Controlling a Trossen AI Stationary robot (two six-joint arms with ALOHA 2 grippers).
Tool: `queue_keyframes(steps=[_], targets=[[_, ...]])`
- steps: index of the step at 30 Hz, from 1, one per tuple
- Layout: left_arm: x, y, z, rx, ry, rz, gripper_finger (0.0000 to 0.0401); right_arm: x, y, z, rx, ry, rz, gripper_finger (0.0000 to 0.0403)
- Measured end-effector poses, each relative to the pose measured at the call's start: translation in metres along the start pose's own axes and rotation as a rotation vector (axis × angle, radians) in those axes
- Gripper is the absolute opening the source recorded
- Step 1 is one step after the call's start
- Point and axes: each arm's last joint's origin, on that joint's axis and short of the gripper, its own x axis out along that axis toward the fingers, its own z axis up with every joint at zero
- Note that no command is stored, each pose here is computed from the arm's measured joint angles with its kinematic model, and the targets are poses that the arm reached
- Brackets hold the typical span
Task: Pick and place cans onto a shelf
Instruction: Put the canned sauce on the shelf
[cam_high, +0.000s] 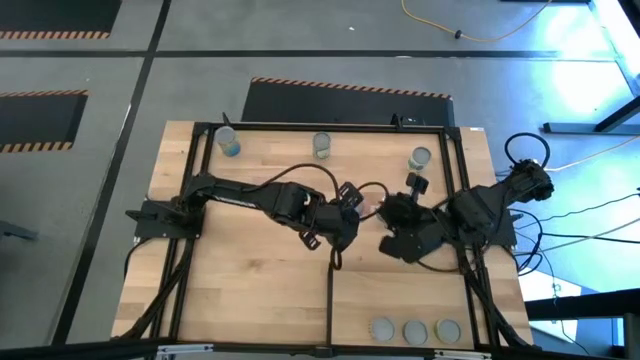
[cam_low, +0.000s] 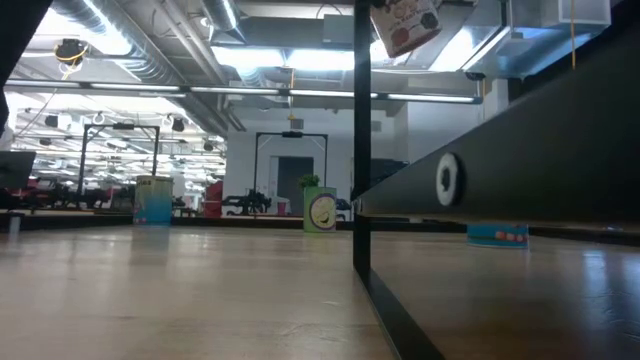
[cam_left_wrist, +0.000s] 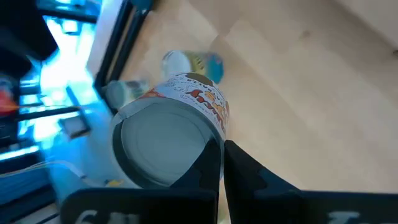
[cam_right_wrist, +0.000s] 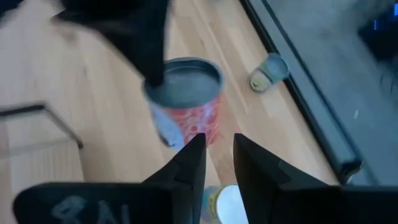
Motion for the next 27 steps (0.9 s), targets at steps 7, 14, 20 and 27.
queue_keyframes(steps=[7,14,20,27], targets=[[-0.005,-0.005,0.006,0.069,0.054,0.08,0.0,0.014,-0.007,0.009,0.167,0.017,0.011,0.0084],[-0.006,-0.005,0.007,0.078,0.059,0.092,0.0,0.018,-0.008,0.023,0.179,-0.072,0.047,0.0084],[-0.006,-0.006,0.007,0.094,0.062,0.088,0.0,0.022,-0.011,0.025,0.215,-0.044,0.072,0.0084],[-0.007,-0.008,0.008,0.128,0.06,0.087,0.0,0.028,-0.013,0.026,0.103,0.038,0.182,0.0084]])
